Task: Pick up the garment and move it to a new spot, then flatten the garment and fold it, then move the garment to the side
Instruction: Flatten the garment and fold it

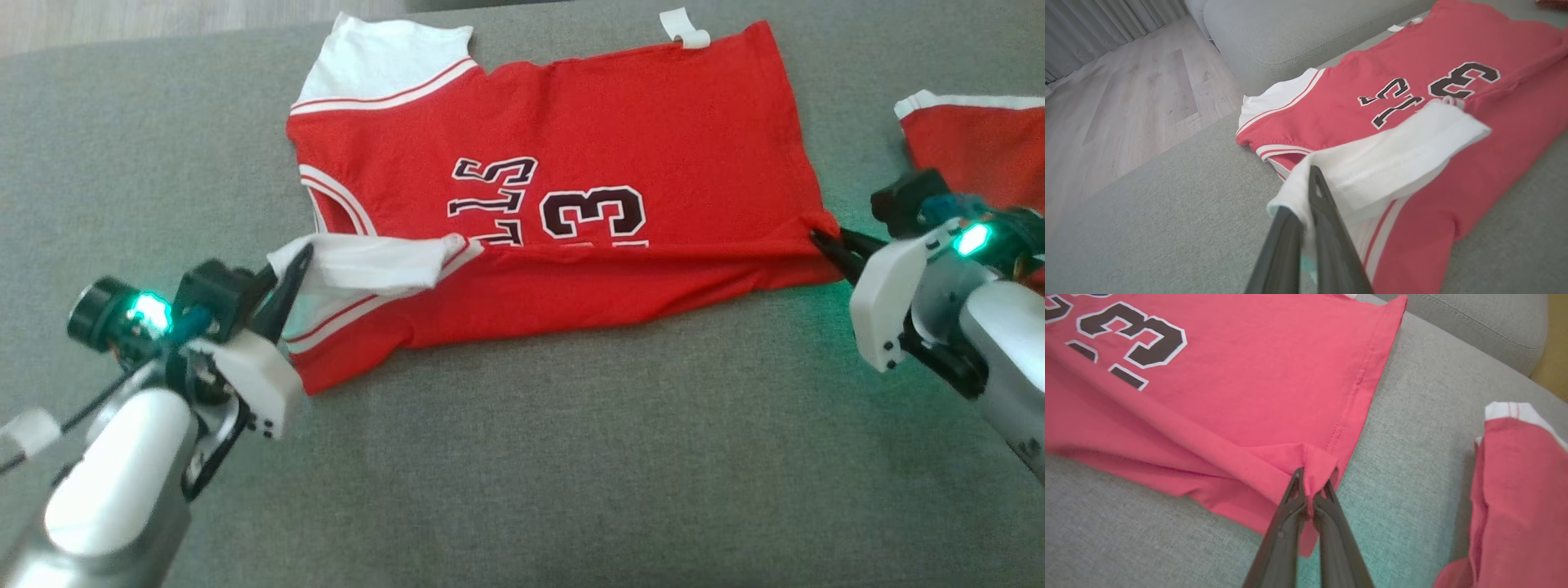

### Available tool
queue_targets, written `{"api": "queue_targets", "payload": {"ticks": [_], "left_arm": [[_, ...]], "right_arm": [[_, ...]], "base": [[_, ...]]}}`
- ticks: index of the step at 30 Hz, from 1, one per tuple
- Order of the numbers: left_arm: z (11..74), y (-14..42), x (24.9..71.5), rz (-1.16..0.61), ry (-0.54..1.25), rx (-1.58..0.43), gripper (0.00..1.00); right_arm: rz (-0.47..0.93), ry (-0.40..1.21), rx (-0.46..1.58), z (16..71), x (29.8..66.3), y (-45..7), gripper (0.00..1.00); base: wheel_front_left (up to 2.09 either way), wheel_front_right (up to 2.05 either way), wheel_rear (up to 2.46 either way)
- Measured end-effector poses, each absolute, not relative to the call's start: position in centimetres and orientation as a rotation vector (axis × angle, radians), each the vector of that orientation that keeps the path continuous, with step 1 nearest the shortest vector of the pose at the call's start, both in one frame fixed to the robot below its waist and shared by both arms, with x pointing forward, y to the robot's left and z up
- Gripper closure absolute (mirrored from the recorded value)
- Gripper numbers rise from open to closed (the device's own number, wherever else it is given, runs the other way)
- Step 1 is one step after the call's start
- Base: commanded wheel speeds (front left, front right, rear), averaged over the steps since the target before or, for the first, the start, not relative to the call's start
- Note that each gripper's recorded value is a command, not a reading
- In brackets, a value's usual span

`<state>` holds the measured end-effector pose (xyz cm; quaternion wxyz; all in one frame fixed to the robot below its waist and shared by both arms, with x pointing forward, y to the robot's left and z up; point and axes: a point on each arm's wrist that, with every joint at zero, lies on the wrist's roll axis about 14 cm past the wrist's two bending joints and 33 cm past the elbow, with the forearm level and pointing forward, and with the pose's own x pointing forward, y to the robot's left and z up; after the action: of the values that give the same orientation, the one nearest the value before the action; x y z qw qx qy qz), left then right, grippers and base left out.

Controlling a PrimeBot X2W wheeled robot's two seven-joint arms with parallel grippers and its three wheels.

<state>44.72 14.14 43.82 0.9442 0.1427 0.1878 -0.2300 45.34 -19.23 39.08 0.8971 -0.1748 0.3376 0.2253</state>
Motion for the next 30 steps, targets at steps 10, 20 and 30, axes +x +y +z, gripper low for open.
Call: {"api": "queue_targets", "payload": {"ticks": [10,20,30], "left_arm": [[43.2,14.9,47.8,-0.419,0.372,0.365,0.0],[52.8,13.9,49.5,-0.211,-0.062,0.038,0.0],[52.6,12.8,44.2,-0.131,-0.094,-0.185,0.0]], "right_arm": [[0.408,0.56,-0.355,41.3,49.4,-19.4,0.0],[0.264,0.105,-0.16,51.5,53.0,-20.0,0.0],[0.149,-0.057,0.009,52.7,47.2,-20.0,0.0]], "base": [[0.0,0.0,0.0],[0.0,0.0,0.0],[0.0,0.0,0.0]]}}
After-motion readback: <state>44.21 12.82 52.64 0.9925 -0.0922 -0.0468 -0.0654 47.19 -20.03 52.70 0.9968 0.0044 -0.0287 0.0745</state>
